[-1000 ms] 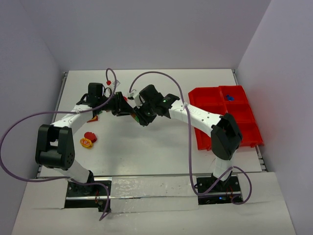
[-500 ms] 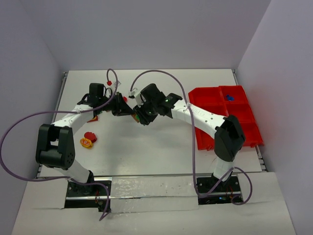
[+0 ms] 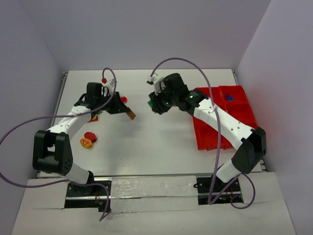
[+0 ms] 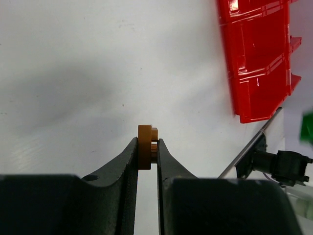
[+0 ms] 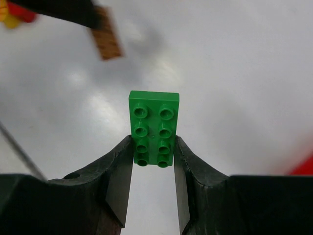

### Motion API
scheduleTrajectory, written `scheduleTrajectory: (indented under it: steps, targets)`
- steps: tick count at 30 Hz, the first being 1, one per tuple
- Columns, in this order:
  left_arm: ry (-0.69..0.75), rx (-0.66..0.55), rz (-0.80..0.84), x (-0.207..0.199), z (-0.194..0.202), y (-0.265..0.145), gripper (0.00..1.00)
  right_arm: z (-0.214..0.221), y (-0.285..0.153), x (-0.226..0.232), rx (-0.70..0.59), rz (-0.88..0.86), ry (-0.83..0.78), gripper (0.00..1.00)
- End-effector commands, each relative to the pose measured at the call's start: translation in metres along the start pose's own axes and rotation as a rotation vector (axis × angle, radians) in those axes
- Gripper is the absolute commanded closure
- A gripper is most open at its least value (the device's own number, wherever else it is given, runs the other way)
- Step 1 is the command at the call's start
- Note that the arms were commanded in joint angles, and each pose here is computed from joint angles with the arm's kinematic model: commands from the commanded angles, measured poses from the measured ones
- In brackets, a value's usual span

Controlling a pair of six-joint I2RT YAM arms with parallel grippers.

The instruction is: Sort the legos into containers by color

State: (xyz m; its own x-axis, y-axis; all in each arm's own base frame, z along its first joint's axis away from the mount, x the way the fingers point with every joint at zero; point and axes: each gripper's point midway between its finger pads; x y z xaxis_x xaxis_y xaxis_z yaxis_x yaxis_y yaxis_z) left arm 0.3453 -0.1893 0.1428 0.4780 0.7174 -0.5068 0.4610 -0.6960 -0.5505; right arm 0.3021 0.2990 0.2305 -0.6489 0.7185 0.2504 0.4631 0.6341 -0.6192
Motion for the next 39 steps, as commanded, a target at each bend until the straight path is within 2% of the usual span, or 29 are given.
scheduleTrajectory:
  steps: [1, 4, 6, 8, 9, 11, 14, 23, 35, 39]
  targets:
    - [0.132, -0.112, -0.055, -0.009, -0.030, -0.024, 1.00, 0.009, -0.037, -0.124, -0.007, 0.287, 0.156, 1.00]
    - [0.161, -0.128, -0.071, -0.010, -0.035, -0.028, 1.00, 0.017, -0.073, -0.194, -0.023, 0.461, 0.200, 1.00]
    - [0.188, -0.146, -0.101, -0.008, -0.041, -0.032, 1.00, 0.035, -0.114, -0.261, -0.008, 0.629, 0.233, 1.00]
    - [0.201, -0.156, -0.106, -0.009, -0.044, -0.034, 1.00, 0.042, -0.124, -0.280, 0.014, 0.670, 0.234, 1.00]
    - [0.215, -0.169, -0.108, -0.011, -0.048, -0.035, 1.00, 0.055, -0.154, -0.319, 0.020, 0.766, 0.290, 1.00]
    - [0.228, -0.179, -0.110, -0.014, -0.052, -0.037, 1.00, 0.061, -0.164, -0.333, 0.033, 0.795, 0.292, 1.00]
    - [0.239, -0.174, -0.114, -0.015, -0.050, -0.035, 1.00, 0.075, -0.190, -0.381, 0.047, 0.876, 0.346, 1.00]
    - [0.261, -0.157, -0.119, -0.017, -0.045, -0.033, 1.00, 0.092, -0.195, -0.426, 0.098, 0.910, 0.397, 1.00]
    - [0.264, -0.140, -0.105, -0.017, -0.042, -0.027, 1.00, 0.158, -0.192, -0.398, 0.227, 0.832, 0.407, 1.00]
    - [0.268, -0.139, -0.097, -0.020, -0.043, -0.026, 1.00, 0.172, -0.188, -0.396, 0.250, 0.822, 0.416, 0.96]
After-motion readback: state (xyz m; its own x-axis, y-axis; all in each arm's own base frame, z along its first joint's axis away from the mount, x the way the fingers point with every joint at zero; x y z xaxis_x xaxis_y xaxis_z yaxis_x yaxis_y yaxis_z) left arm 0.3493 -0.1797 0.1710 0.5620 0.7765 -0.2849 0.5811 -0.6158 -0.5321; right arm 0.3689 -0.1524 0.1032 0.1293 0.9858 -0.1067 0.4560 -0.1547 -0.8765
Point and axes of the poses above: each gripper's point midway between its finger pads, its own y axis out along the fingers, its own x axis along the line the jaws close on, z = x × y, and after that the axes turned 14 degrees about y, right-handed
